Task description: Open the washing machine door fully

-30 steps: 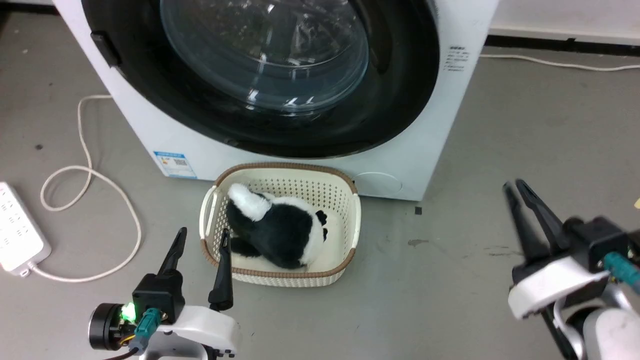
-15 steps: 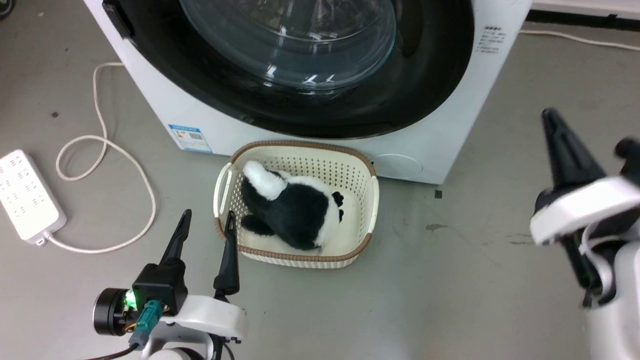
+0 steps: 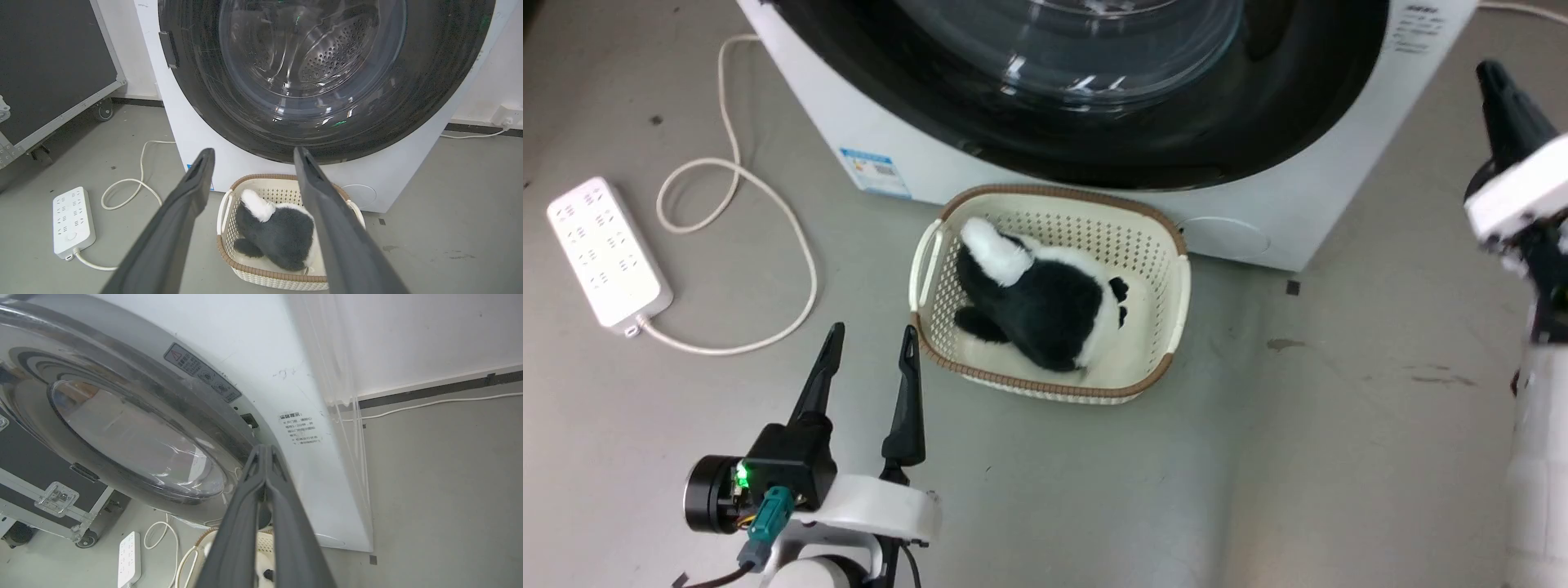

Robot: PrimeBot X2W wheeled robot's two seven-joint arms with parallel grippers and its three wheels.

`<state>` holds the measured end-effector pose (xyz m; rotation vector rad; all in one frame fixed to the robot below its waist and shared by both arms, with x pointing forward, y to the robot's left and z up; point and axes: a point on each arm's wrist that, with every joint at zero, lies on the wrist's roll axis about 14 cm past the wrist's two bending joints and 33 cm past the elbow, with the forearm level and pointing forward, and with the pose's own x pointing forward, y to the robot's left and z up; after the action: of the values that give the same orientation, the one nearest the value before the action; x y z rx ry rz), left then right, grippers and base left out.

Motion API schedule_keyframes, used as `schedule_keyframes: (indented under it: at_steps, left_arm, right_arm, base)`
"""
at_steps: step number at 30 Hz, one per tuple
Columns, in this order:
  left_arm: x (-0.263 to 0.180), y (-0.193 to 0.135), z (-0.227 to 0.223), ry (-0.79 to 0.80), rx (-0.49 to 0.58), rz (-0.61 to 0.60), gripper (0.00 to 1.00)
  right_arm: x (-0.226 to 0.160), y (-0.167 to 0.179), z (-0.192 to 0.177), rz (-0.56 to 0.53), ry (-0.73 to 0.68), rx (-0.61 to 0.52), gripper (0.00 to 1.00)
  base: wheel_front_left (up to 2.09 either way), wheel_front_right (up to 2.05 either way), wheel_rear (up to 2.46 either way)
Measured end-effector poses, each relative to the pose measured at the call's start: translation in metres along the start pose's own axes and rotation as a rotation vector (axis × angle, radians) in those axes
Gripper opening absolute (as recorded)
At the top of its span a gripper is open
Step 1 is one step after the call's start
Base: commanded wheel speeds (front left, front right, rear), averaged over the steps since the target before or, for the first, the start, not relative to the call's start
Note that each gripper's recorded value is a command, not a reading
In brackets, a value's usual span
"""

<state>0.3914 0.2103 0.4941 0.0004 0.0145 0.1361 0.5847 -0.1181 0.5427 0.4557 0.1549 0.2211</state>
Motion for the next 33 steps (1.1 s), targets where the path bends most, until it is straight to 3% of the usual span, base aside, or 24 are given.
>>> schedule_keyframes:
  at_steps: [13,33]
  left_arm:
    - [0.005,0.009,-0.006,0.005,0.006,0.040,1.00]
    - [0.011,0.016,-0.007,-0.014,0.018,0.081,1.00]
  right_arm:
    - [0.061,0.010,-0.007,0.033,0.143,0.274,0.00]
    - [0.103,0.032,-0.032,0.120,0.360,0.523,0.00]
  base:
    - [0.00,0.00,0.00]
    - [0.00,0.00,0.00]
